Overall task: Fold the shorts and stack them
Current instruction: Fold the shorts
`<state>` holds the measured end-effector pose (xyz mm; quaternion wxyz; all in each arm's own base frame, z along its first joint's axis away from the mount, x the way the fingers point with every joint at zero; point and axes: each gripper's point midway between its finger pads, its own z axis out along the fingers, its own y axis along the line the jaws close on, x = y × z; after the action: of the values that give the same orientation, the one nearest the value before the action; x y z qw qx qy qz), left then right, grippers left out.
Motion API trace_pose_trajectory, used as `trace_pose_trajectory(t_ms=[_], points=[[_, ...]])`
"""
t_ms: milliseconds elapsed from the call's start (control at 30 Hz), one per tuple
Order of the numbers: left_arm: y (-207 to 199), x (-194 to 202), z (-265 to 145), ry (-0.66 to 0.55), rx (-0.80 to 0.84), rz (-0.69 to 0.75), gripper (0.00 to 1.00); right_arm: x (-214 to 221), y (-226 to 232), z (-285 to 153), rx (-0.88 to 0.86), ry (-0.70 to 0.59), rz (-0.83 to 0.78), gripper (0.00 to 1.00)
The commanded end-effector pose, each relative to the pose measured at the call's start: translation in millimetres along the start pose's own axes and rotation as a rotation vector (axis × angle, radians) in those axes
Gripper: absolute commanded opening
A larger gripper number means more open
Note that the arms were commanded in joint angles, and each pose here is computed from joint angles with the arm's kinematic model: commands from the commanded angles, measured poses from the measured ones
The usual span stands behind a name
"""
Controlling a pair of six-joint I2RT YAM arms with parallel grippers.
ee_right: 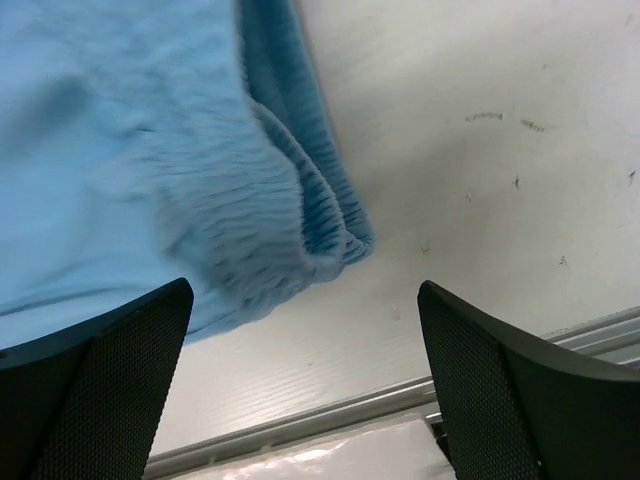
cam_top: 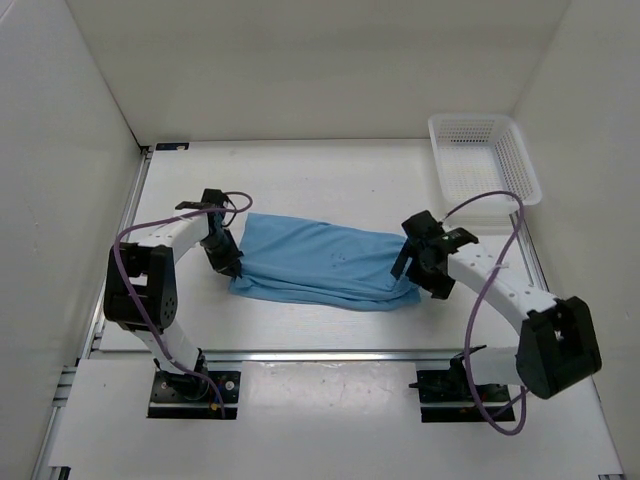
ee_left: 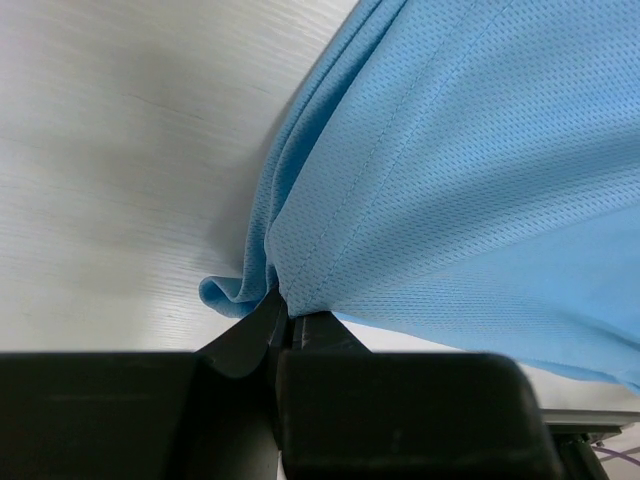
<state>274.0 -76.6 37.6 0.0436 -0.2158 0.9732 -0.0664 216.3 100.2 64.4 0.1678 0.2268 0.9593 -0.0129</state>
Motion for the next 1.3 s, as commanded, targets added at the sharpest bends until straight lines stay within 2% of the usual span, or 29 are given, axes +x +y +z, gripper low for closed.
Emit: trace_pose_trajectory(t_ms=[0,167,200,233,400,600,700,733,800,833,933,967,1033,1067,1133,1267], points=[[5,-6,-1,-0.023,-0.003,0.015,0.10,-35,4,-42,-0.061,-0.125,0.026,0.99],[9,-5,0,-0.017,-0.009,0.014,0.10,-49,-2,-32,-0.096,-0.105,0.084,0.99],[9,-5,0,-0.017,-0.009,0.014,0.10,-46,1,-27,-0.150,-0.043,0.088,0.99],[8,-6,-2,-0.026,-0.003,0.015,0.10,-52,10,-24,-0.213,-0.049,0.091,0.99],[14,-2,-1,-0.018,-0.009,0.005,0.10,-25,17,20,-0.298,0.120,0.081,0.99],[15,0,-1,-0.018,-0.010,0.014,0.10,-1,18,52,-0.307,0.211,0.115,0.98],[15,0,-1,-0.018,-0.010,0.014,0.10,9,14,67,-0.292,0.230,0.137,0.83],[15,0,-1,-0.018,-0.010,0.014,0.10,11,14,70,-0.288,0.235,0.148,0.71],[17,-2,-2,-0.019,-0.010,0.005,0.10,11,15,76,-0.291,0.231,0.161,0.59],[16,-1,-2,-0.014,-0.002,0.005,0.10,16,13,80,-0.281,0.243,0.176,0.49],[16,-1,-2,-0.014,-0.002,-0.004,0.10,18,13,83,-0.284,0.239,0.195,0.40],[18,3,0,-0.005,-0.008,-0.005,0.10,19,13,83,-0.279,0.235,0.186,0.33],[17,1,0,-0.013,-0.003,-0.004,0.10,15,13,82,-0.265,0.210,0.187,0.26],[17,1,0,-0.013,-0.003,-0.004,0.10,15,14,81,-0.257,0.207,0.176,0.11],[19,3,2,-0.005,-0.008,-0.005,0.10,12,13,77,-0.233,0.198,0.166,0.00],[14,6,2,0.009,0.016,-0.005,0.10,-11,8,58,-0.128,0.082,0.113,0.00]])
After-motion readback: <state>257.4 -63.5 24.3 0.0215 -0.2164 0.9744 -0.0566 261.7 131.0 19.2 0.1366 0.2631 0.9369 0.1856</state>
